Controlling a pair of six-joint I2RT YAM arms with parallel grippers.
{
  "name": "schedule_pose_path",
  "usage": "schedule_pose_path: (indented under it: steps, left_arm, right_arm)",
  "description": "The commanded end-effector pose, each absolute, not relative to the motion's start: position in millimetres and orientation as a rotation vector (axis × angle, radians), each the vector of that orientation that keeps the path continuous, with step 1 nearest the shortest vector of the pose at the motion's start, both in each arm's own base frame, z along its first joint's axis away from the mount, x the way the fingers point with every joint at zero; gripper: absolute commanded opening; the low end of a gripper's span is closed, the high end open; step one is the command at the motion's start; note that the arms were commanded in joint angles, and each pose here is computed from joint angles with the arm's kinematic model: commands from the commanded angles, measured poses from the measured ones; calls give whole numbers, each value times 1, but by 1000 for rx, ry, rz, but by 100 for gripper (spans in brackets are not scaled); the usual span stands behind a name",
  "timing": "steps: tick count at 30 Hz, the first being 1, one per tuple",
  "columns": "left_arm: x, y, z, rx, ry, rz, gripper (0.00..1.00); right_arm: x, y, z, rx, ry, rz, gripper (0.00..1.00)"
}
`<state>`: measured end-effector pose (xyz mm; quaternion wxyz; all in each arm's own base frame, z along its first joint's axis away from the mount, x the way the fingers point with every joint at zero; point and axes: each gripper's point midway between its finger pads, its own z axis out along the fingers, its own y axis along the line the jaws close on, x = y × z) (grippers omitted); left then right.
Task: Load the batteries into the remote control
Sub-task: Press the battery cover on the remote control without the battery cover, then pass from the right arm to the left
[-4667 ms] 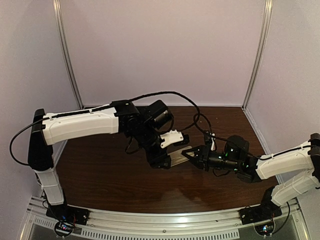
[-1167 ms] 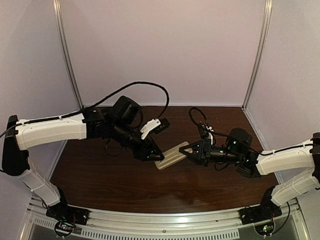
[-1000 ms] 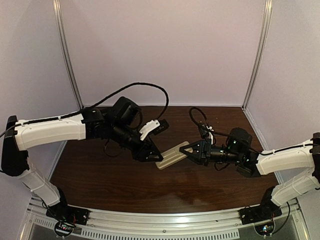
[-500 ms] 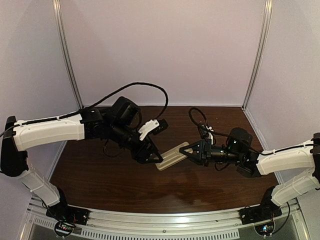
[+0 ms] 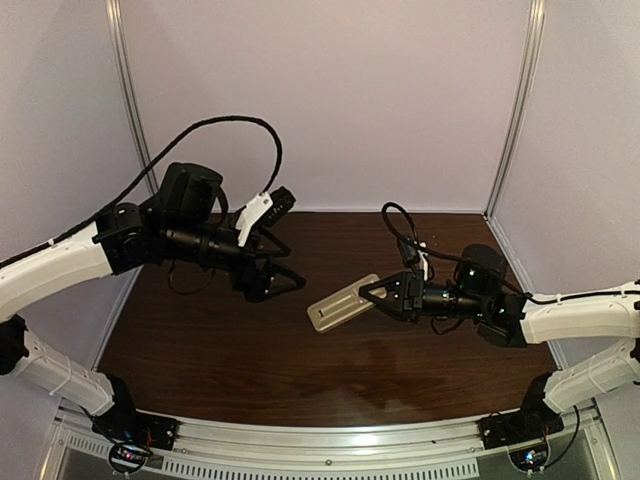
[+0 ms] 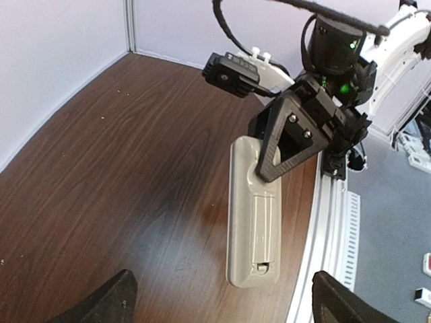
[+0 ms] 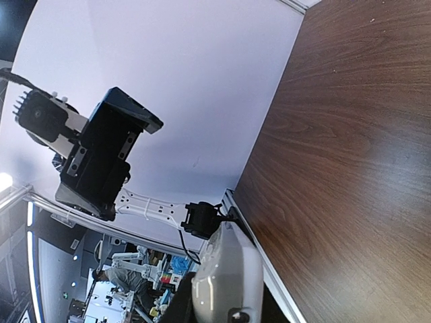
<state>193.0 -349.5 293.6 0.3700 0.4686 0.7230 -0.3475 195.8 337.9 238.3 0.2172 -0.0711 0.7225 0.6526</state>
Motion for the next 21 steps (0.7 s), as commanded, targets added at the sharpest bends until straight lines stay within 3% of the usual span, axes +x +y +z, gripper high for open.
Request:
schedule_pose_path:
  steps: [1,16,21]
  left_arm:
    - [175,-358,270,1338,1770,-732,93]
    - [175,-396,217,1448,1851,-436,98]
    - [183,-400,218,1430,1851,-395,92]
  right_arm:
    - [206,333,252,-177,1969,1727,0]
    - [209,330,257,-150,1991,1689,2]
    - [209,331,259,-152,1989,1696,2]
